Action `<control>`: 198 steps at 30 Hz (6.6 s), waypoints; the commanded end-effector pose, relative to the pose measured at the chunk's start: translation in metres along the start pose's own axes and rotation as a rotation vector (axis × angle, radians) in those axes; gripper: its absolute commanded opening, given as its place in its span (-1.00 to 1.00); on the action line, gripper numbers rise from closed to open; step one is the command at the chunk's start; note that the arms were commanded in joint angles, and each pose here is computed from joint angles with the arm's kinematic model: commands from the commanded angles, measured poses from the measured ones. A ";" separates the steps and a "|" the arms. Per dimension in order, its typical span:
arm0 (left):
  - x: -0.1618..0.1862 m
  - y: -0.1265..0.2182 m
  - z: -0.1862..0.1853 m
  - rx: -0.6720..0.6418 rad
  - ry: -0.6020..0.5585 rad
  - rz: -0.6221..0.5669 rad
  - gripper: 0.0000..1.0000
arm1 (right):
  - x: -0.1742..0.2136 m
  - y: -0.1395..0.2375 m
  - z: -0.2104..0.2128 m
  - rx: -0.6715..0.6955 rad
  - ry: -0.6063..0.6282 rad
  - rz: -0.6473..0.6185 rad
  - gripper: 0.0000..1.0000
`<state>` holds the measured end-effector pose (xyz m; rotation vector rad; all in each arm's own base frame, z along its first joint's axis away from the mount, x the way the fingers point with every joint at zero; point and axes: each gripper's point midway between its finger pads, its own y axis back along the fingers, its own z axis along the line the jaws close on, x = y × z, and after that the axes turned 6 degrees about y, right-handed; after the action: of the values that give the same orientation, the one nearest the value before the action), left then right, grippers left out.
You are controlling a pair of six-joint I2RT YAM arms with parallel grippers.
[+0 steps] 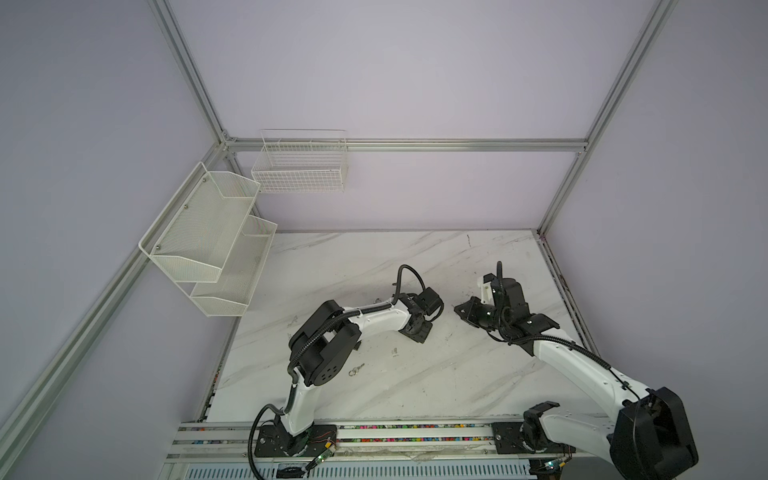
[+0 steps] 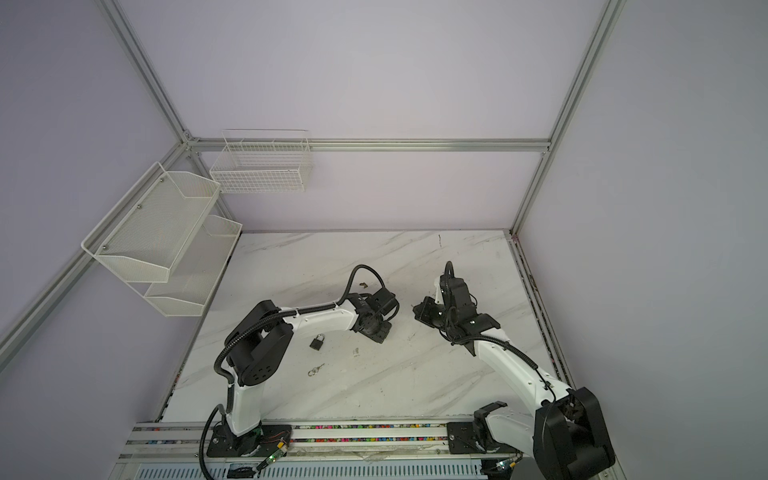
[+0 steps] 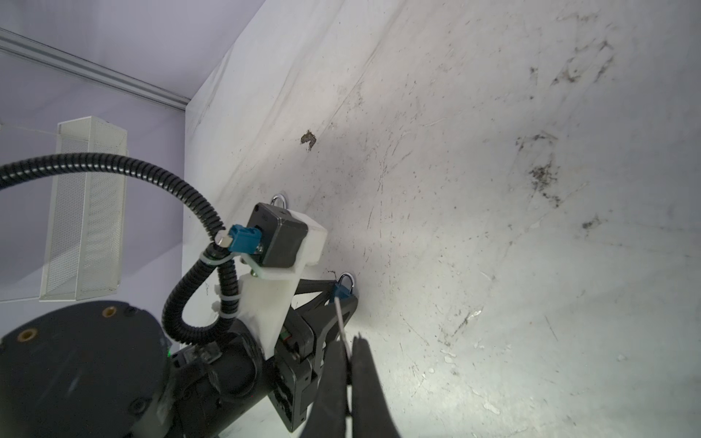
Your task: Unlock with the key
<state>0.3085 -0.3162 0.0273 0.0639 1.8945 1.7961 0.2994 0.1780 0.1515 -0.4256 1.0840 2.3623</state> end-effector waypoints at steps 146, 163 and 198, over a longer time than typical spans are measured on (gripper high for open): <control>-0.045 0.126 0.067 0.572 1.523 -0.353 -1.00 | 0.053 -0.074 0.126 -0.211 0.193 -0.210 -1.00; -0.048 0.145 0.069 0.584 1.487 -0.384 -1.00 | 0.039 -0.063 0.140 -0.226 0.233 -0.261 -1.00; -0.053 0.165 0.082 0.582 1.475 -0.453 -1.00 | 0.044 -0.068 0.146 -0.185 0.313 -0.243 -1.00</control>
<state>0.3319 -0.2431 0.1786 -1.7296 2.8815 0.9340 0.2834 0.3426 0.1765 -0.9708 0.8722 2.2669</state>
